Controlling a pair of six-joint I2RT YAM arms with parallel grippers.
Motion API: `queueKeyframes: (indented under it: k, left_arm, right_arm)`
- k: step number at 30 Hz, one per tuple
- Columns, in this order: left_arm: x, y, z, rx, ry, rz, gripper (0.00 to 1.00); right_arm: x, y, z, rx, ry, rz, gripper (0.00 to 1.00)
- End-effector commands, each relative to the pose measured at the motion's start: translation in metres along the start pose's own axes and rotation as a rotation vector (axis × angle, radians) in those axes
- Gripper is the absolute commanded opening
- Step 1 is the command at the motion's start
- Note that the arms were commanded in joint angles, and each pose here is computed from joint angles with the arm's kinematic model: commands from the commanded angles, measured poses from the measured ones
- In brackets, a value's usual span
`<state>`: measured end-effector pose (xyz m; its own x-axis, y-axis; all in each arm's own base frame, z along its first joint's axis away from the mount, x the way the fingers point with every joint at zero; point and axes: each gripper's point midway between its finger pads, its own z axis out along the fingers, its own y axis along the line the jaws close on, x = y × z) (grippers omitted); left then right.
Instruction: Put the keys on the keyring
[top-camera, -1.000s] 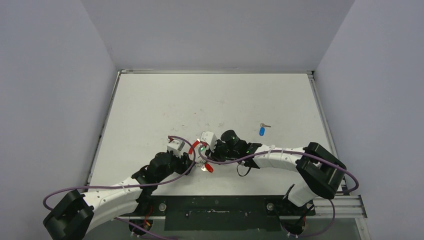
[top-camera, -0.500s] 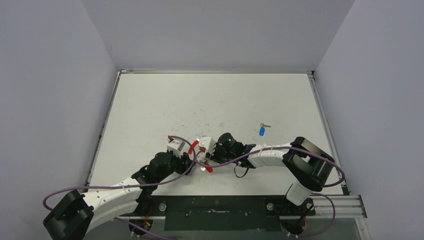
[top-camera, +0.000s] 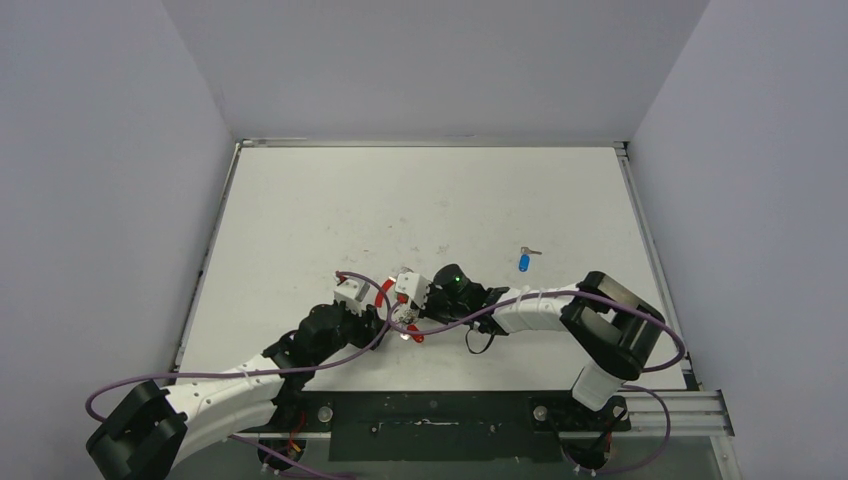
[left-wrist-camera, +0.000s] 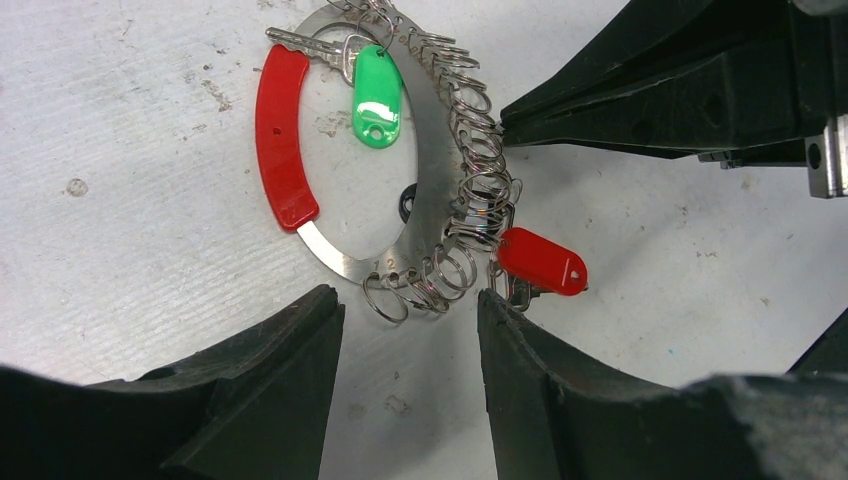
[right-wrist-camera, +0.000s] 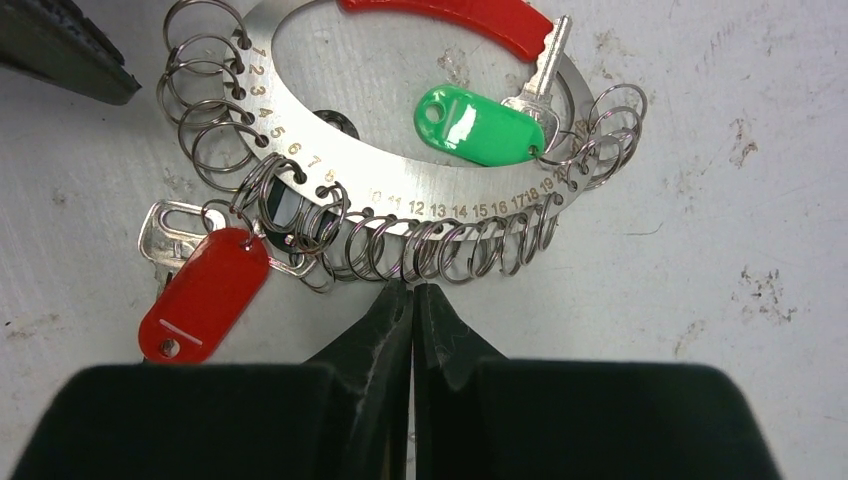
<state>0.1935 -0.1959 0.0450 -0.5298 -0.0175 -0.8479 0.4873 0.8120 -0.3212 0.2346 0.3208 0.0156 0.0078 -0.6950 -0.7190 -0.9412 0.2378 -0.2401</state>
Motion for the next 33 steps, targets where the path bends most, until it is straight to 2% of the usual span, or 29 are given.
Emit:
queueKeyframes:
  k: [1,8,11,13,16,33]
  left_arm:
    - [-0.023,-0.009,0.001,0.030,-0.062,0.011,0.50]
    - [-0.025,-0.009,0.000,0.031,-0.068,0.012,0.50]
    - [-0.024,-0.009,0.001,0.031,-0.064,0.009,0.50]
    - [-0.024,-0.010,0.001,0.034,-0.064,0.008,0.50]
    - [-0.024,-0.010,0.001,0.033,-0.063,0.009,0.50]
    - [-0.023,-0.008,-0.001,0.027,-0.065,0.002,0.50]
  right_arm:
    - [-0.032,-0.019,-0.010,0.059,-0.098,-0.032,0.00]
    - [-0.043,-0.015,-0.021,0.041,-0.144,-0.021,0.00]
    - [-0.045,-0.019,-0.018,0.055,-0.132,-0.007,0.14]
    - [-0.047,-0.021,-0.016,0.061,-0.131,0.000,0.27]
    - [-0.049,-0.021,-0.012,0.060,-0.126,0.007,0.34]
    - [-0.047,-0.014,0.005,0.023,-0.098,0.028,0.31]
